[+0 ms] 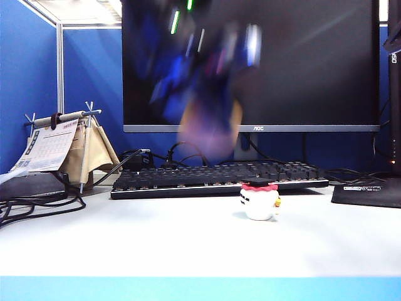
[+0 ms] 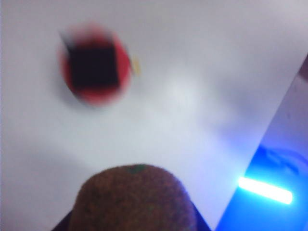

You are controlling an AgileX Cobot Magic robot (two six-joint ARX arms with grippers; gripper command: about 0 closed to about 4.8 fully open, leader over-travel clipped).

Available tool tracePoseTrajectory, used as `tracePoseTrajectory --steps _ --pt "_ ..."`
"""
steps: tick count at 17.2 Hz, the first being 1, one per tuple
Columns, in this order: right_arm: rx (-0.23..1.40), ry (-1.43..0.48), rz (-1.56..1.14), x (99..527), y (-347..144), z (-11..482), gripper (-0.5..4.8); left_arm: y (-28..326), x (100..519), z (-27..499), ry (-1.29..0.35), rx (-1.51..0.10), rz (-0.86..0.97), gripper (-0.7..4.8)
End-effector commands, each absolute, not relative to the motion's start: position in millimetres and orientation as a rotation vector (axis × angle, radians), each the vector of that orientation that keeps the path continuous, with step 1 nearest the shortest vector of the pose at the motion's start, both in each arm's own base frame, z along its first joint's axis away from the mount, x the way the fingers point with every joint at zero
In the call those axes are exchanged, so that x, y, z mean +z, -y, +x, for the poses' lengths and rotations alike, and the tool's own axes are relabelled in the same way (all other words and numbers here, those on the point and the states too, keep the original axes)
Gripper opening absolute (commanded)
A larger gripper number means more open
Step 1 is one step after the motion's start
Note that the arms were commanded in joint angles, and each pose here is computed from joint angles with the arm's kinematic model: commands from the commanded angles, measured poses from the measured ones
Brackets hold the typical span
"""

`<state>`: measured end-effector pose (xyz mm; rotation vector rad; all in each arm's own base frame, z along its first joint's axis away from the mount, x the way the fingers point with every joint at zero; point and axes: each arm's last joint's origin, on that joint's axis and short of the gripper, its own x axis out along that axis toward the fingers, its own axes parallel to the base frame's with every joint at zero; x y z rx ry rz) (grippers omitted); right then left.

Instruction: Place the kiwi on top of the doll with a flat head.

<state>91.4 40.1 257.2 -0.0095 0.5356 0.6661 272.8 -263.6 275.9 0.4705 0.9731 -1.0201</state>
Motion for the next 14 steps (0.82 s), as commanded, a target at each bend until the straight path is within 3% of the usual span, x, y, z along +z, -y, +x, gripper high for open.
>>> tracePoseTrajectory --steps 1,7,14 --pt "0.666 -0.528 -0.014 258.6 -39.9 91.1 2.75 265.9 298.6 296.7 -0.949 -1.002 0.445 -0.06" --pt "0.666 -0.522 -0.014 258.1 -39.8 90.8 2.74 297.7 277.4 349.8 -0.992 -1.019 0.460 -0.06" --pt "0.674 -0.532 -0.016 257.3 -40.3 89.7 2.75 319.8 257.5 357.9 -1.019 -1.075 0.450 -0.06"
